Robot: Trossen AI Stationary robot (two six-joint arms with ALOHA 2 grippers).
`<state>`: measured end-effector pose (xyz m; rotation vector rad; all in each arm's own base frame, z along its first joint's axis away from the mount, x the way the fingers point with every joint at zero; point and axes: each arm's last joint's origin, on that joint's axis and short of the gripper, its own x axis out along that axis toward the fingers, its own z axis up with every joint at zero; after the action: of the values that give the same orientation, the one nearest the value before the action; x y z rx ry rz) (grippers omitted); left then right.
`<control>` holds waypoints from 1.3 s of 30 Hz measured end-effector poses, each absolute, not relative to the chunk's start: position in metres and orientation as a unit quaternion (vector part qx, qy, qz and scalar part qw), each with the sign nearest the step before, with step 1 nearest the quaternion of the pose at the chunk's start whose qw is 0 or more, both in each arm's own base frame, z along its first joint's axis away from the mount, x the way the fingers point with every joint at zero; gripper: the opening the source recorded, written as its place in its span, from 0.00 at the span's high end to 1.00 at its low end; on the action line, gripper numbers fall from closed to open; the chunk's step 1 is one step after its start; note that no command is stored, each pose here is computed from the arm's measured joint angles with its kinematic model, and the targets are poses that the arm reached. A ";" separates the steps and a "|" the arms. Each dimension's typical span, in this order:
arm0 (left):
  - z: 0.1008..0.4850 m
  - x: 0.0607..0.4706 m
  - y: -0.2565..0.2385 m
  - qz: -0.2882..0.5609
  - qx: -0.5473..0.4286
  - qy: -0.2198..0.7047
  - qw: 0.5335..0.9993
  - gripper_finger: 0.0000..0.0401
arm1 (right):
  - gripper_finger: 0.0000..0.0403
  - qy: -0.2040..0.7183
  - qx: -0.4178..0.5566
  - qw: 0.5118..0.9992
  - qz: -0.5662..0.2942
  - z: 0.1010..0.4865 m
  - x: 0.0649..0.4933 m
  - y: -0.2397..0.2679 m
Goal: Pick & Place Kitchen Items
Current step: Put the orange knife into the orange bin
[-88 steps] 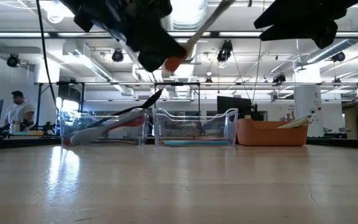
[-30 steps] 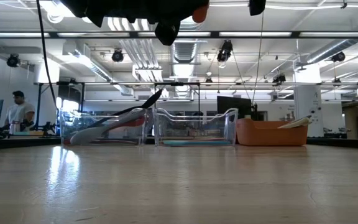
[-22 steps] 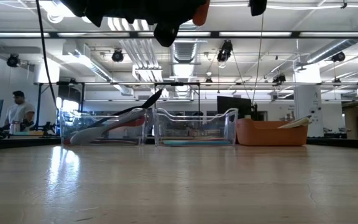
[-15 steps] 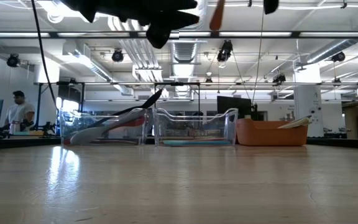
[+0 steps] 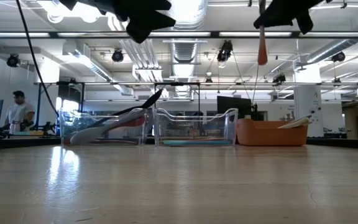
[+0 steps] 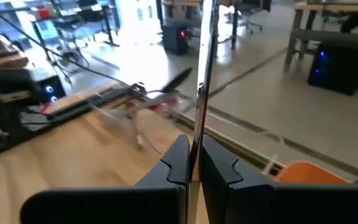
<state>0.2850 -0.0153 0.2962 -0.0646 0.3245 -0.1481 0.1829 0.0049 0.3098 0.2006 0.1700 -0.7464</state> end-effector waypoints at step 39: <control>0.281 0.259 -0.009 -0.004 0.009 0.220 0.975 0.50 | 0.98 0.756 0.163 0.566 -0.286 0.274 0.226 -0.231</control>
<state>0.2591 -0.0085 0.2810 0.0186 0.4445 -0.0085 0.2261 -0.2309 0.2741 0.3840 1.7763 -0.6715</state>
